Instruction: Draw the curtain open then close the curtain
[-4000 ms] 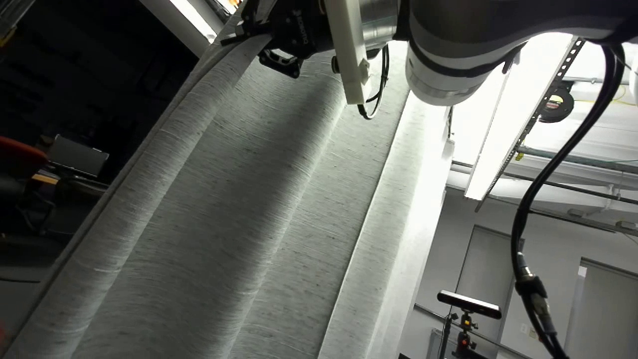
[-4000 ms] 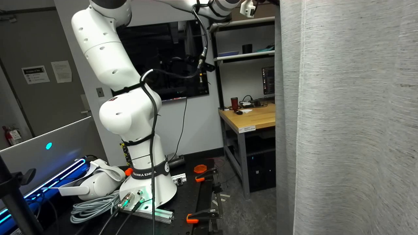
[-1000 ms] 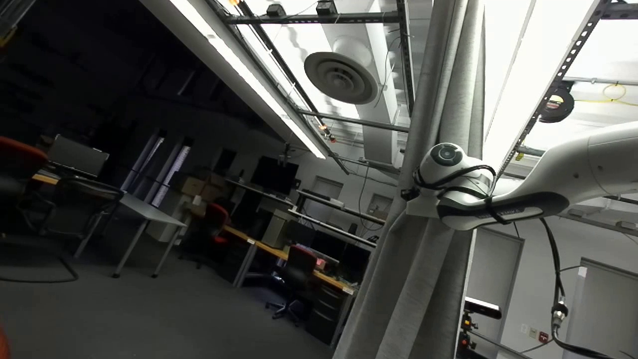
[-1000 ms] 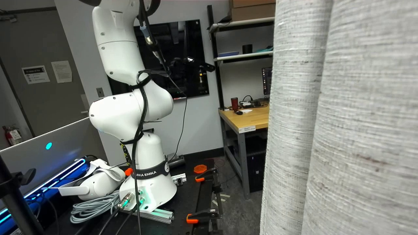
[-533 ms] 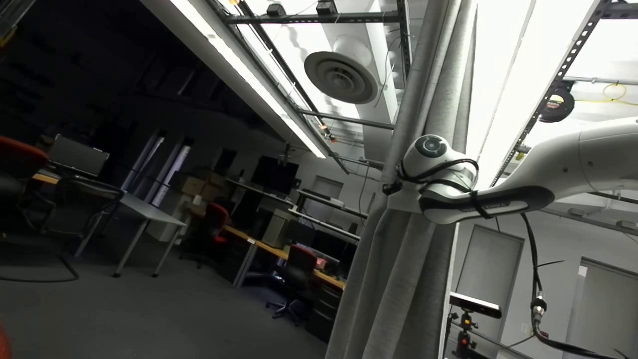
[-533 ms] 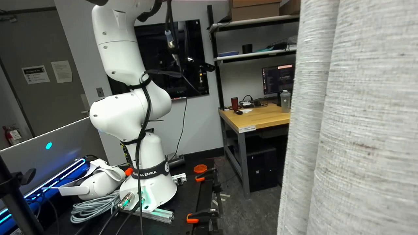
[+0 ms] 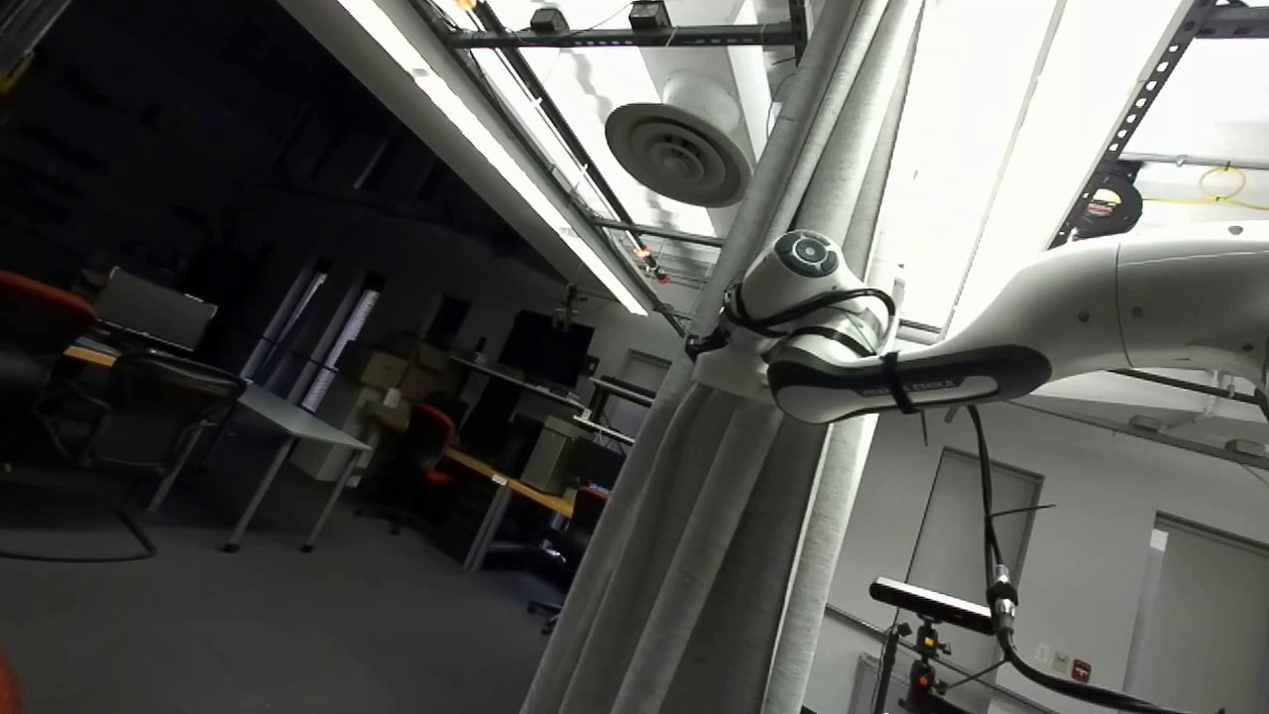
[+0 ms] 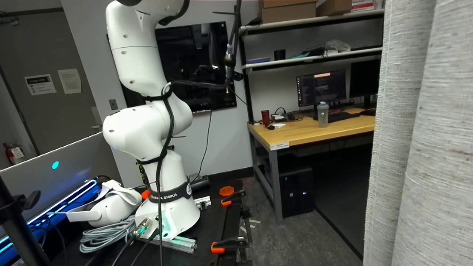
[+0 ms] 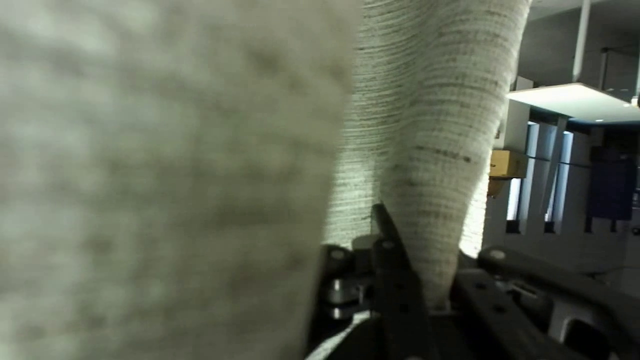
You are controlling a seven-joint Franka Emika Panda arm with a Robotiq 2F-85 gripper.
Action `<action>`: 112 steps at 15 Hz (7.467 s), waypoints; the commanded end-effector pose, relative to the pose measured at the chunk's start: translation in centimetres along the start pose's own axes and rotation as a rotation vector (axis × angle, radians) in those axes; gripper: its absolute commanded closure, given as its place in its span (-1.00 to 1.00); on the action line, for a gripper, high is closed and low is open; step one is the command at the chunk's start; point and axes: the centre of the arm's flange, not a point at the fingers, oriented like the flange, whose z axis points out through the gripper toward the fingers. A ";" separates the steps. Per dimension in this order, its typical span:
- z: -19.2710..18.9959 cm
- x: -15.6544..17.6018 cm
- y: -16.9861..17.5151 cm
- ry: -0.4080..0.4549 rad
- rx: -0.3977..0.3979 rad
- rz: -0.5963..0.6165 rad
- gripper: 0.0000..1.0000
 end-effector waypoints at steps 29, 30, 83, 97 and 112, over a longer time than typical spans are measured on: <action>-3.3 -19.7 -7.3 -0.984 0.148 0.080 -1.00; -4.2 -19.9 -7.2 -0.986 0.156 0.059 -1.00; -11.4 -16.8 -4.4 -0.743 0.388 -0.023 -1.00; -11.8 -7.1 -5.3 -0.400 0.475 0.112 -1.00; -14.0 2.5 -6.5 -0.143 0.475 0.310 -0.40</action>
